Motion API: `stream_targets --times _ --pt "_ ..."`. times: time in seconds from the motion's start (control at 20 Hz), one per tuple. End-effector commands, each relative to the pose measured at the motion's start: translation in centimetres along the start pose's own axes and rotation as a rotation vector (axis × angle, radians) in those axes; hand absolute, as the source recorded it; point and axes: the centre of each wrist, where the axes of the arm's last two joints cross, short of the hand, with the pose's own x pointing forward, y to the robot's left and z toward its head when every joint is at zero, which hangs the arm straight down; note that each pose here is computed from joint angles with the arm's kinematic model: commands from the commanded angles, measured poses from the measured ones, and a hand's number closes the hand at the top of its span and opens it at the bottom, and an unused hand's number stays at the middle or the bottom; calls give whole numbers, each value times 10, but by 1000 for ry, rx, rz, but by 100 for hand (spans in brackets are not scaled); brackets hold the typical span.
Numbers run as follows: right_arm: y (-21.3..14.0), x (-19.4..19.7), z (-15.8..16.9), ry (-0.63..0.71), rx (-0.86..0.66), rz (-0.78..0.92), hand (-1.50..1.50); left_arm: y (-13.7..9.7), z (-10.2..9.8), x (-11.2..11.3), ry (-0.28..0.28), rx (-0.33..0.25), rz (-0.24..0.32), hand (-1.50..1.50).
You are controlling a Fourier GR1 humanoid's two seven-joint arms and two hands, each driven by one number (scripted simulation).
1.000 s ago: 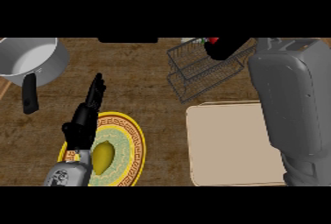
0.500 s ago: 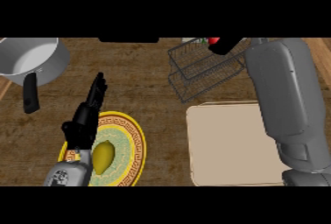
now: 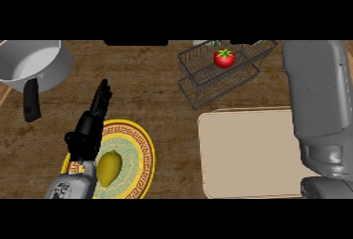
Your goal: Pick the tomato from the tray and place it in the tiered basket
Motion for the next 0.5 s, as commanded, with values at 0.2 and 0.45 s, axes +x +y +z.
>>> stream_targets --times 0.2,0.45 --pt "-80 -62 11 160 -184 -218 -150 6 4 7 5 11 7 0" --pt "-128 -123 32 199 -217 -362 -150 5 0 3 -2 29 1 0"
